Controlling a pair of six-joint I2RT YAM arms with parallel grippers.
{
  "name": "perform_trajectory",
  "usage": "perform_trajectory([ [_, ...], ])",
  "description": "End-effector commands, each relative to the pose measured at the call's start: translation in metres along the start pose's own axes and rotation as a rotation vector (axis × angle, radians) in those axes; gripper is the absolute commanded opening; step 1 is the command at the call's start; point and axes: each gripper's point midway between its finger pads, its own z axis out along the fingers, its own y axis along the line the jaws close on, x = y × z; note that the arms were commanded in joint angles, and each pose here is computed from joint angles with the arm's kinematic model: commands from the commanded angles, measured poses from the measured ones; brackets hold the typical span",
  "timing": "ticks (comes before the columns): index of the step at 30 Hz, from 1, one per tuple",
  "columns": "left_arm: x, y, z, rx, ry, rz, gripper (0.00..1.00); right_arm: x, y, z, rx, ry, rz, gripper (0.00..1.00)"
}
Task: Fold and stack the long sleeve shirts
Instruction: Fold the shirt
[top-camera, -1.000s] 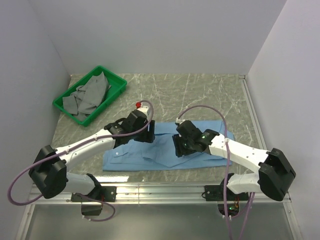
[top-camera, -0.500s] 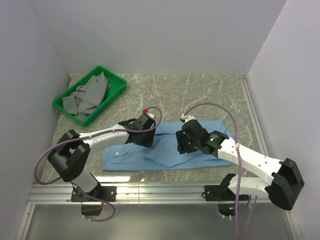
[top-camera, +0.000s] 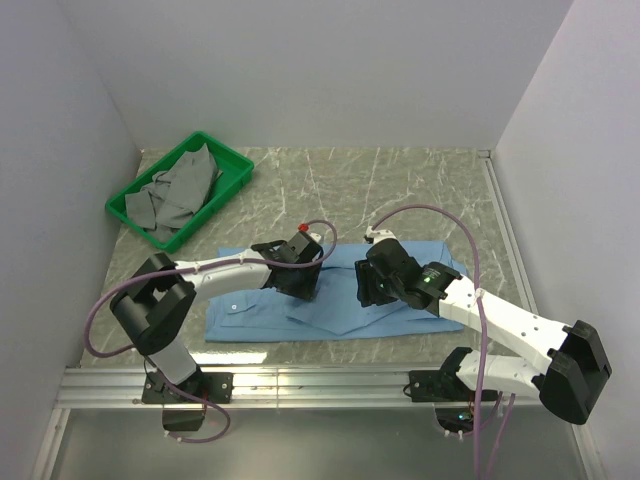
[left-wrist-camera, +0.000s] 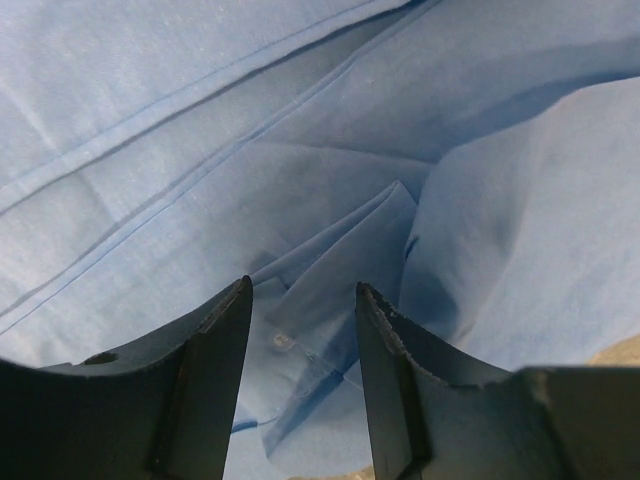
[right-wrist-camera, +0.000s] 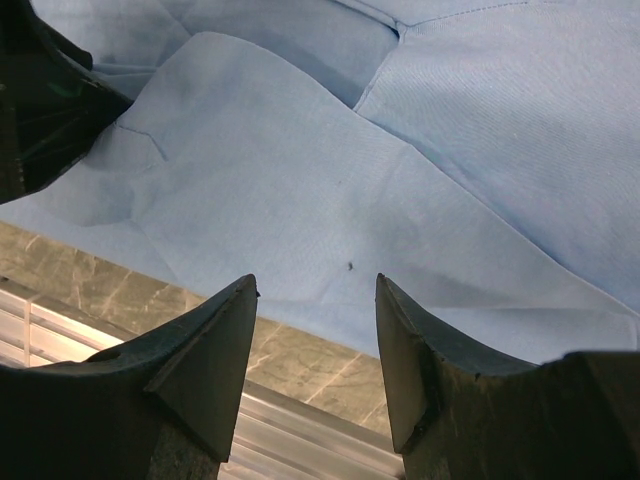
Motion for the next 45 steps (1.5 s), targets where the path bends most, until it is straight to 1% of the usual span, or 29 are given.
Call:
perform_trajectory([
  [1,-0.006,-0.012,0.0,0.013,-0.001,0.026,0.52,-0.017,0.0,-0.007,0.011,-0.056,0.017,0.58],
  [6,-0.003,-0.013,0.003,0.003,0.015,0.033,0.48,-0.019,-0.001,-0.007,0.01,-0.068,0.025,0.58],
  [7,-0.006,-0.014,0.0,0.004,0.004,0.036,0.43,-0.017,-0.002,-0.006,0.014,-0.062,0.021,0.58],
  [8,-0.007,-0.016,-0.003,0.006,-0.003,0.04,0.41,-0.016,-0.002,-0.005,0.019,-0.059,0.022,0.58],
  [10,-0.014,-0.018,-0.01,0.0,-0.03,0.046,0.19,-0.016,-0.003,-0.005,0.021,-0.058,0.022,0.58],
  [11,-0.016,-0.019,-0.013,0.0,-0.039,0.046,0.12,-0.016,-0.004,-0.006,0.023,-0.061,0.022,0.58],
  [13,-0.025,-0.021,-0.022,0.006,-0.071,0.039,0.03,-0.019,-0.003,-0.008,0.022,-0.074,0.023,0.58],
  [14,-0.027,-0.02,-0.024,0.0,-0.08,0.037,0.01,-0.019,-0.003,-0.008,0.021,-0.075,0.023,0.58],
  [20,-0.045,-0.018,-0.046,-0.02,-0.155,0.007,0.01,-0.022,-0.008,-0.011,0.042,-0.097,0.033,0.58],
  [23,-0.054,-0.014,-0.061,-0.042,-0.201,-0.021,0.0,-0.028,-0.01,-0.017,0.049,-0.136,0.049,0.58],
  [27,-0.07,0.001,-0.086,-0.126,-0.272,-0.091,0.0,-0.038,-0.013,-0.025,0.055,-0.194,0.077,0.58],
  [28,-0.069,0.016,-0.095,-0.201,-0.283,-0.104,0.01,-0.041,-0.013,-0.029,0.054,-0.214,0.085,0.58],
  [32,-0.072,0.04,-0.122,-0.325,-0.344,-0.225,0.01,-0.049,-0.016,-0.033,0.046,-0.256,0.117,0.58],
  [34,-0.075,0.048,-0.135,-0.348,-0.391,-0.292,0.01,-0.05,-0.015,-0.032,0.036,-0.254,0.131,0.58],
  [36,-0.071,0.054,-0.14,-0.361,-0.402,-0.317,0.01,-0.051,-0.015,-0.03,0.029,-0.249,0.143,0.58],
  [38,-0.072,0.061,-0.153,-0.376,-0.449,-0.371,0.0,-0.05,-0.015,-0.027,0.023,-0.236,0.154,0.58],
  [41,-0.073,0.076,-0.165,-0.417,-0.502,-0.414,0.0,-0.049,-0.017,-0.024,0.023,-0.224,0.173,0.58],
  [45,-0.075,0.098,-0.167,-0.452,-0.517,-0.454,0.0,-0.05,-0.02,-0.023,0.019,-0.223,0.186,0.58],
])
